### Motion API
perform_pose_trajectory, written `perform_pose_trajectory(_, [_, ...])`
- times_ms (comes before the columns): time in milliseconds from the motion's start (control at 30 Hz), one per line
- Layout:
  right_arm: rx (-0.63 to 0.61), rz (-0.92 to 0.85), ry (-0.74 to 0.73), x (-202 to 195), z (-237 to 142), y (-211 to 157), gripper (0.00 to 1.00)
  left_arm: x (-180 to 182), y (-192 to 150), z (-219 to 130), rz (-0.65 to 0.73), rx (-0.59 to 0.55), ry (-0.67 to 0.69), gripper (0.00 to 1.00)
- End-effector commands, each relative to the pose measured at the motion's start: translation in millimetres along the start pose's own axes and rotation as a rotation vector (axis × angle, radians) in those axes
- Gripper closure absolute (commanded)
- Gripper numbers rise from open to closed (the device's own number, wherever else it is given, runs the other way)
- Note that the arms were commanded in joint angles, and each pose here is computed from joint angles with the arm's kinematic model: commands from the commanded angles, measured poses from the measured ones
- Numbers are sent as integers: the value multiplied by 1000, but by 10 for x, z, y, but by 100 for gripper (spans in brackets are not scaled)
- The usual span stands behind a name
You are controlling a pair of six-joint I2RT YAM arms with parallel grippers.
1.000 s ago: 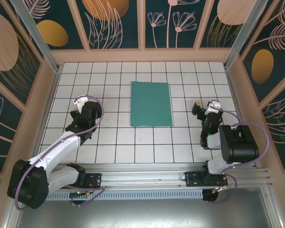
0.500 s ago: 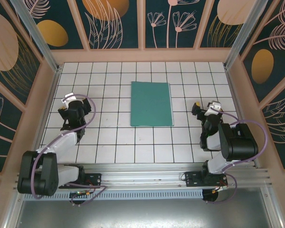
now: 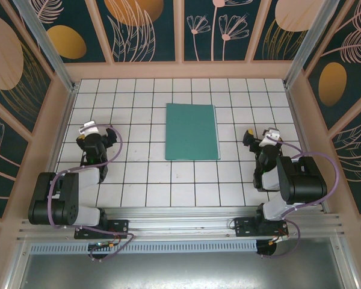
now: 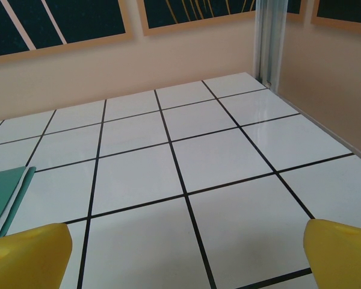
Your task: Put the files into the folder
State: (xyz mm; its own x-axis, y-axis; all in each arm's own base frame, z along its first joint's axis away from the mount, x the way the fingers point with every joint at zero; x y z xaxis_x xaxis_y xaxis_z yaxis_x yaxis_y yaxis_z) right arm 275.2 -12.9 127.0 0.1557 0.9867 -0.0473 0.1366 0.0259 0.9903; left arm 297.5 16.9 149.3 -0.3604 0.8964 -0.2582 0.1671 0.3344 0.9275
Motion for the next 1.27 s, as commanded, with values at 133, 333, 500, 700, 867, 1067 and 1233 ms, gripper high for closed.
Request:
perform_pose_trajectory(133, [-57, 22, -21, -24, 26, 103, 1, -30, 27, 36, 54, -92, -113, 1])
perform_pose_trajectory(333, [-59, 22, -21, -22, 26, 107, 1, 170, -63, -304, -20, -252, -105, 1])
perform_pose_trajectory(500, [-56, 22, -21, -23, 23, 101, 1, 91, -62, -104, 17, -172, -87, 1])
perform_pose_trajectory(700, [-55, 20, -19, -22, 23, 99, 1, 84, -61, -120, 21, -174, -99, 1])
perform_pose_trajectory(867, [-55, 20, -19, -22, 23, 100, 1, 83, -63, -142, 21, -178, -108, 1])
perform_pose_trajectory(1067, [-47, 7, 18, 11, 48, 99, 1, 83, -60, -139, 21, -179, -108, 1])
perform_pose_trajectory(1233, [-64, -20, 34, 54, 10, 106, 1, 83, -62, -138, 21, -178, -108, 1])
Point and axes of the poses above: each hand's point on the last joint's axis, 136 mm out from that joint toward the fingers, its own z axis out along the fingers, its own x axis along the line the jaws close on, y = z × x, the point moved 9 cm from there along -z, back along the fingers, and after that the axes turned 9 degrees about -z, right-handed, at the moved point
